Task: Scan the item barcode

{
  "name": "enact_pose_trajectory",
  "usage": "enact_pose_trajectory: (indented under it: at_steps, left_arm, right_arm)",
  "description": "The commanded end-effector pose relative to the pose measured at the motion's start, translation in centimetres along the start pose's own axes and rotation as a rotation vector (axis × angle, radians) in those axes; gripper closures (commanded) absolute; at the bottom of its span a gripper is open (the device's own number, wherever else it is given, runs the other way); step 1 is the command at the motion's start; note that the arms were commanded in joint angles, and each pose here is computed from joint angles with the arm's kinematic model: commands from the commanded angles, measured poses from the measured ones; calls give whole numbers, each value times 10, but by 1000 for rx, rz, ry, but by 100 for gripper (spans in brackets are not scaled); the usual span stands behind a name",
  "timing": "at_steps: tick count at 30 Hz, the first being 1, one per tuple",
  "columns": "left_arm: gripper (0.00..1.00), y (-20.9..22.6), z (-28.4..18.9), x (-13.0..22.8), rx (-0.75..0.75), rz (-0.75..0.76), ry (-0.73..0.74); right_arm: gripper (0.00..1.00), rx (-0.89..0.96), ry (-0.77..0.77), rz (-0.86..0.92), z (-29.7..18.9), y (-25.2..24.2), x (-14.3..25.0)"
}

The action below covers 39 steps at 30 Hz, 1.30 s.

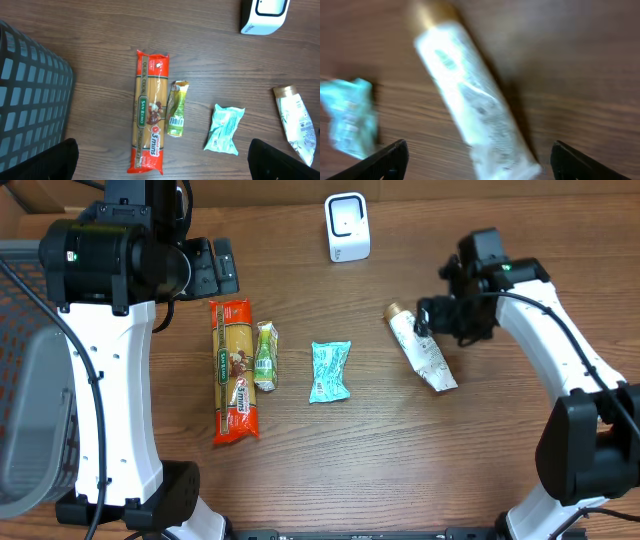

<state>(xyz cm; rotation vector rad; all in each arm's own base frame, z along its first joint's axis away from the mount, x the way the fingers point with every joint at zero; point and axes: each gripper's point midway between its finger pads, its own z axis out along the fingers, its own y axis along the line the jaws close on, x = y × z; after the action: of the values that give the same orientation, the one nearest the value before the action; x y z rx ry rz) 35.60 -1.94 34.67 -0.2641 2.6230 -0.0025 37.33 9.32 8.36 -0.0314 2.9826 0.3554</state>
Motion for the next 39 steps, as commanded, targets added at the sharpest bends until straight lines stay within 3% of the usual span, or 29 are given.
enact_pose_trajectory:
  at_steps: [1,5,12,19,21,26,32,39]
  left_arm:
    - [0,2,1,0,-10,18,1]
    - [0,2,1,0,-10,18,1]
    - [0,2,1,0,-11,18,1]
    - [0,2,1,-1,-10,18,1]
    - [0,2,1,0,-10,18,1]
    - [0,2,1,0,-11,18,1]
    - [0,2,1,0,-11,18,1]
    - [0,2,1,0,-11,18,1]
  right_arm:
    - [8,-25,83,-45,24,-12,28]
    - [8,-160,108,-110,38,-2,45]
    - [14,-167,63,-152,57,3,45]
    - [21,16,53,-181,75,-4,51]
    - [27,72,55,-183,79,-5,55]
    - [65,164,48,-191,81,-3,58]
    - [96,224,40,-151,67,-6,48]
    - [96,471,-34,-72,23,-13,25]
